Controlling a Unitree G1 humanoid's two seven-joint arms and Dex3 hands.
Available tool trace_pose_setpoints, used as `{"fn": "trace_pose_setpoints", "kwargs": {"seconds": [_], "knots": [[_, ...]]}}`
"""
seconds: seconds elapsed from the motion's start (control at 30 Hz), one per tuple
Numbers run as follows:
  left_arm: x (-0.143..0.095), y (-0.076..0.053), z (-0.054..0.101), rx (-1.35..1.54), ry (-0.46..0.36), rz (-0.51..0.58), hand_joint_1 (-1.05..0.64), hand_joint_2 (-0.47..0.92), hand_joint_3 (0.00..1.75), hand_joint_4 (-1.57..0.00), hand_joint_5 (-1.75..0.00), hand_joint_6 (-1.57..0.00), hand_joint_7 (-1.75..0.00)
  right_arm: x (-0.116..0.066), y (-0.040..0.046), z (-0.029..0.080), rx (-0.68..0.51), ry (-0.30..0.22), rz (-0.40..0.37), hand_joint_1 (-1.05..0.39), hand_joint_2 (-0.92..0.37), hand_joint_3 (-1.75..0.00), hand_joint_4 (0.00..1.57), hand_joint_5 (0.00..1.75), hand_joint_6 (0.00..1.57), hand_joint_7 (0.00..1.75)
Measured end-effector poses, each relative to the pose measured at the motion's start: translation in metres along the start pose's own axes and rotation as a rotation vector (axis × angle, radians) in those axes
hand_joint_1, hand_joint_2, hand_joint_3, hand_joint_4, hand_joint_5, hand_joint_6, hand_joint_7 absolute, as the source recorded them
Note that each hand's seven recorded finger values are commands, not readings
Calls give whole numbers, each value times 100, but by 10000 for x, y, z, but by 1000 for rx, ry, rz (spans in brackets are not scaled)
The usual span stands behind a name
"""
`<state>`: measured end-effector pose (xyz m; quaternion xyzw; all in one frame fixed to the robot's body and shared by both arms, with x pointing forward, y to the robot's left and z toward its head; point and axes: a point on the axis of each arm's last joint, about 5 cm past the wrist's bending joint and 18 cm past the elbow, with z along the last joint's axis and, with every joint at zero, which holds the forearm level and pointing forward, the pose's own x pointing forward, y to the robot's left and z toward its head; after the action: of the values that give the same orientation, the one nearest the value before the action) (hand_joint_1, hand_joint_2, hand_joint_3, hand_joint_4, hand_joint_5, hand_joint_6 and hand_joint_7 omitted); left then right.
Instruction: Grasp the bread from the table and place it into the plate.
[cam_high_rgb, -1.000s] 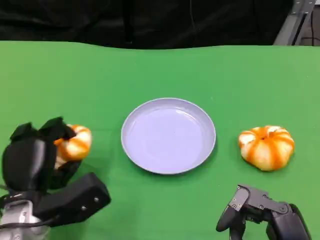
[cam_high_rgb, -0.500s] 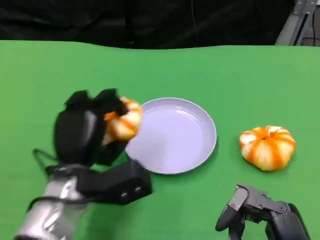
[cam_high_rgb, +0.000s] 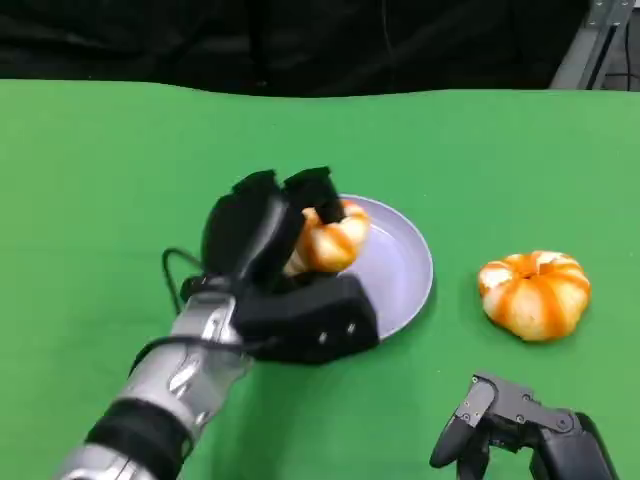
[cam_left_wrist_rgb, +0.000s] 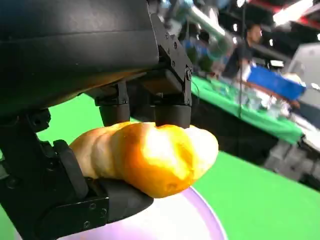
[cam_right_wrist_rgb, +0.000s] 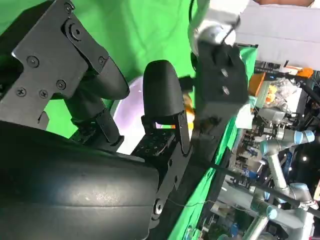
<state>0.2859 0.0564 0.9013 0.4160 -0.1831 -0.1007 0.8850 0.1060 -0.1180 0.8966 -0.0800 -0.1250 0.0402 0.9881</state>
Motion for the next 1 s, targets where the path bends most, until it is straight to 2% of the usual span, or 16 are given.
{"fn": "trace_pose_setpoints", "kwargs": {"seconds": [0.03, 0.07, 0.13, 0.23, 0.33, 0.43, 0.6, 0.8, 0.93, 0.97, 1.0], "knots": [[41, 12, 29, 5, 18, -43, -22, 72, 48, -47, -100, -58, -55, 0, 1, 1, 1, 0, 0, 0, -17, -169, 87, 175, 81, 150], [77, 27, 53, 11, 39, -94, -28, 82, 31, -37, -80, -50, -38, 0, 5, 3, 2, -1, 1, 0, -18, -169, 87, 175, 81, 150], [142, 62, 94, 50, 77, -210, -41, 90, 16, -15, -57, -31, -17, -2, 14, 6, 6, -1, 4, 1, -18, -169, 87, 175, 81, 150], [189, 109, 140, 118, 116, -331, -57, 92, 14, -2, -40, -17, -8, -4, 27, 8, 11, -2, 8, 1, -18, -170, 87, 175, 81, 150], [201, 153, 157, 161, 137, -384, -70, 92, 19, 0, -18, -11, -5, -3, 41, 12, 16, -4, 13, 1, -19, -170, 86, 175, 81, 151], [198, 184, 151, 196, 153, -420, -79, 92, 23, 0, -5, -9, -4, -2, 49, 14, 19, -5, 16, 0, -19, -169, 87, 175, 81, 152], [155, 286, 136, 219, 128, -442, -82, 92, 26, 0, 0, -8, -4, -1, 48, 15, 19, -5, 12, 1, -19, -169, 87, 175, 81, 152], [-2, 355, 65, 167, 110, -480, -77, 92, 23, -3, -2, -11, -6, -4, 34, 12, 14, -6, 8, 1, -19, -167, 87, 175, 80, 151], [-156, 514, -4, 60, 87, -453, -70, 92, 23, -12, -8, -17, -9, -11, 32, 16, 12, -6, 2, 1, -19, -167, 87, 175, 81, 150], [-191, 556, -16, 25, 82, -443, -61, 92, 22, -23, -19, -28, -13, -15, 33, 16, 12, -4, 2, 1, -19, -167, 87, 175, 81, 150], [-243, 614, -39, -30, 81, -420, -57, 92, 21, -23, -37, -35, -14, -16, 34, 16, 12, -4, 3, 1, -19, -168, 87, 175, 81, 150]]}}
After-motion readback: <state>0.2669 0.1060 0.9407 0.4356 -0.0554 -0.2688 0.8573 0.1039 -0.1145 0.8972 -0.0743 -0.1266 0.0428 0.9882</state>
